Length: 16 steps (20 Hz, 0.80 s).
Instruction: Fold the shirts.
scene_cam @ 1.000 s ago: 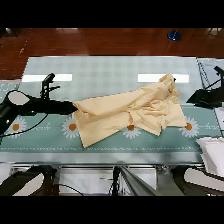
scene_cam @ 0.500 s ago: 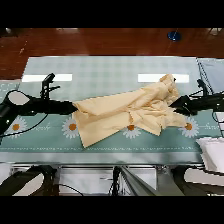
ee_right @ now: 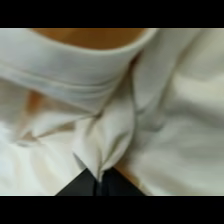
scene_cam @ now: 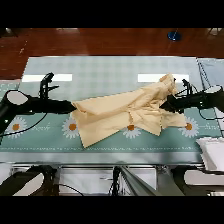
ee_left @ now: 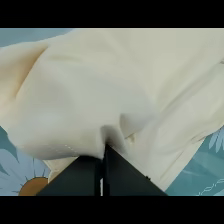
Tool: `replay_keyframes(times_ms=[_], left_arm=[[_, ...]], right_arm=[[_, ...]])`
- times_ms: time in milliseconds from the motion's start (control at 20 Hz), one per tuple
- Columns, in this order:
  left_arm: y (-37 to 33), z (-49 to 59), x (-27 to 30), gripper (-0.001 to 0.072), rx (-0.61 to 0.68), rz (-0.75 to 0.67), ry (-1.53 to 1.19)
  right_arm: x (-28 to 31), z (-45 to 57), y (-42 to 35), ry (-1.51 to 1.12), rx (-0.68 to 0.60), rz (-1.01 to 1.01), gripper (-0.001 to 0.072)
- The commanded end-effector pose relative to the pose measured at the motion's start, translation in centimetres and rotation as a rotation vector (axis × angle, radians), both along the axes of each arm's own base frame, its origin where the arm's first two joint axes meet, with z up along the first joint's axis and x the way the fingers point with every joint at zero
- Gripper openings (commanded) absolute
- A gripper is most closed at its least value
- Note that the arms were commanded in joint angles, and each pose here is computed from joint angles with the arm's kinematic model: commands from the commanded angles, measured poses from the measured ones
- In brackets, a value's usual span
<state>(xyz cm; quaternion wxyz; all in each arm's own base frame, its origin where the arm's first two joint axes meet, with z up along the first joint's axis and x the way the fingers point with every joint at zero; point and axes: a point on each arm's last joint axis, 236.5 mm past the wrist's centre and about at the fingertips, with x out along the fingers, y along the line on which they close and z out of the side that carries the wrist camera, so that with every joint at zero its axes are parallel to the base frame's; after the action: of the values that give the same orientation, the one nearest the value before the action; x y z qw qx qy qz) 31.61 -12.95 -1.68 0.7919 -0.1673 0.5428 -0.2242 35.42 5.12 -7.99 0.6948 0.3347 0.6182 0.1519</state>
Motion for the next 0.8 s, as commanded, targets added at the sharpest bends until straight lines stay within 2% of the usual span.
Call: replay_keyframes(times_ms=[0, 200, 350, 550, 750], left_arm=[[1.2, 3.5, 2.3, 0.0024, 0.002, 0.035, -0.101], [2.5, 17.6, 6.2, 0.0024, 0.012, 0.066, -0.457], [2.6, 31.8, 5.2, 0.0024, 0.022, 0.069, -0.789], [3.1, 48.0, -2.2, 0.0023, 0.093, 0.079, -1.201], [3.0, 55.7, -11.3, 0.0023, 0.130, 0.097, -1.443]], right_arm=[[1.4, 6.4, -0.4, -0.148, 0.031, -0.021, 0.0022], [2.8, 22.7, -1.4, -0.531, 0.037, -0.077, 0.0022], [1.2, 37.1, -0.2, -0.884, -0.002, -0.090, 0.0022], [-5.0, 52.7, 2.1, -1.269, -0.137, -0.091, 0.0022], [-11.6, 61.6, 2.0, -1.446, -0.343, -0.204, 0.0021]])
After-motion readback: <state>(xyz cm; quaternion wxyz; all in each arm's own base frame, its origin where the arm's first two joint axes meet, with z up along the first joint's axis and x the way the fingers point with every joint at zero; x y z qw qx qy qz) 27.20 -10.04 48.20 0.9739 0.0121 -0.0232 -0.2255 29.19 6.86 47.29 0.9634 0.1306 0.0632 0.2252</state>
